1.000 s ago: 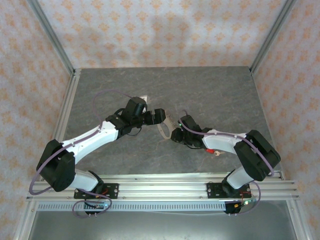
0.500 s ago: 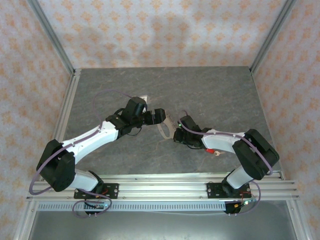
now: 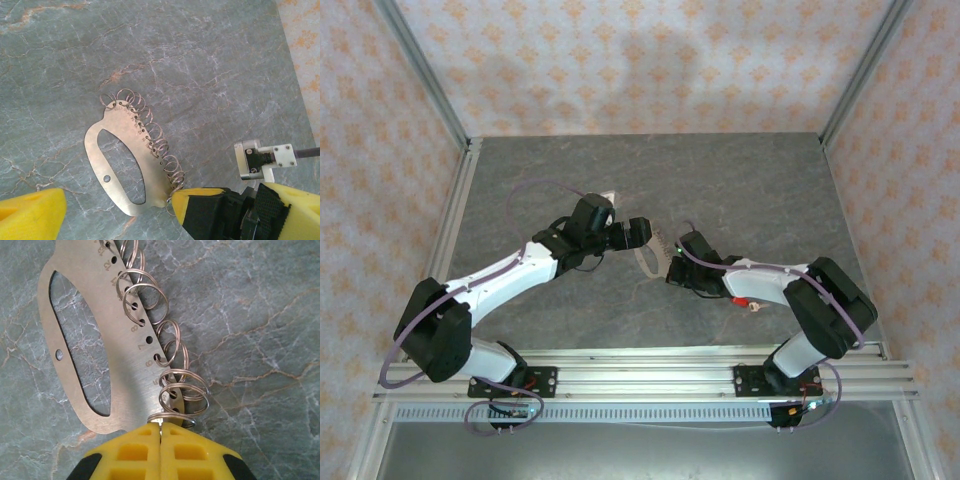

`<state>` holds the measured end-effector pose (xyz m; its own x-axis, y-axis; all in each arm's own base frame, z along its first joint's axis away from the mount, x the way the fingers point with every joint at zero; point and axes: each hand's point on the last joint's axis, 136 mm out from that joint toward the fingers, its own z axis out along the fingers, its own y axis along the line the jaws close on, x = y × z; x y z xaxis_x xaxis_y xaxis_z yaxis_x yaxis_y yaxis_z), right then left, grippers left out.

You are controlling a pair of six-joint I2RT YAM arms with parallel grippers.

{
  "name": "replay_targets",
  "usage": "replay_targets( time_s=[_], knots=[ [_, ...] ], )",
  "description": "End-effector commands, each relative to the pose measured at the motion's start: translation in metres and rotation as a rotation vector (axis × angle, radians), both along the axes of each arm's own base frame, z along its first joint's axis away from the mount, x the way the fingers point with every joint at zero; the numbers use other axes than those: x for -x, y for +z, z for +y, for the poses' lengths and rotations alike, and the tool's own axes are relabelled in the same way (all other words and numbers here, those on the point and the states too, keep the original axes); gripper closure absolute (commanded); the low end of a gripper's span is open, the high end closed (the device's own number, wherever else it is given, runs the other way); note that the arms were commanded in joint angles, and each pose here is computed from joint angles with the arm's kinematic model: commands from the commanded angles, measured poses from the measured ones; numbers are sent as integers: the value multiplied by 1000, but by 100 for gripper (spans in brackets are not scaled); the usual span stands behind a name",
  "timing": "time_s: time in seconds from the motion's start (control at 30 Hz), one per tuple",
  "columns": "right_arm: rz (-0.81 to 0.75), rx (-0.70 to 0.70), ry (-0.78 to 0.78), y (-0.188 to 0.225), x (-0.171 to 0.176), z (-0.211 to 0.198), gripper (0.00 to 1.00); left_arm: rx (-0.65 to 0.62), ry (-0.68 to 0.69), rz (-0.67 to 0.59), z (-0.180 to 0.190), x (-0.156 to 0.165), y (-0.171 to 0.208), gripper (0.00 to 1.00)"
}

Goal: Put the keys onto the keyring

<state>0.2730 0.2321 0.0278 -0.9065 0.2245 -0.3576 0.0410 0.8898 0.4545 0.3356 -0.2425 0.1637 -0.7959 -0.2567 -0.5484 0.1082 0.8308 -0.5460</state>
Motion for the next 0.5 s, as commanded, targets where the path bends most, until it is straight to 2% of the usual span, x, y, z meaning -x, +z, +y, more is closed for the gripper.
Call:
replay_targets(
  time_s=[0.0,0.17,0.47],
  knots=[
    [5,31,5,-4,1,-3,100,15,4,-31,-4,-6,10,2],
    [-51,28,38,25,-4,0,100,18,9,-40,-3,-6,16,1],
    [-408,-24,157,172,-36,2,100,43,20,-99,-3,-10,53,0]
  ],
)
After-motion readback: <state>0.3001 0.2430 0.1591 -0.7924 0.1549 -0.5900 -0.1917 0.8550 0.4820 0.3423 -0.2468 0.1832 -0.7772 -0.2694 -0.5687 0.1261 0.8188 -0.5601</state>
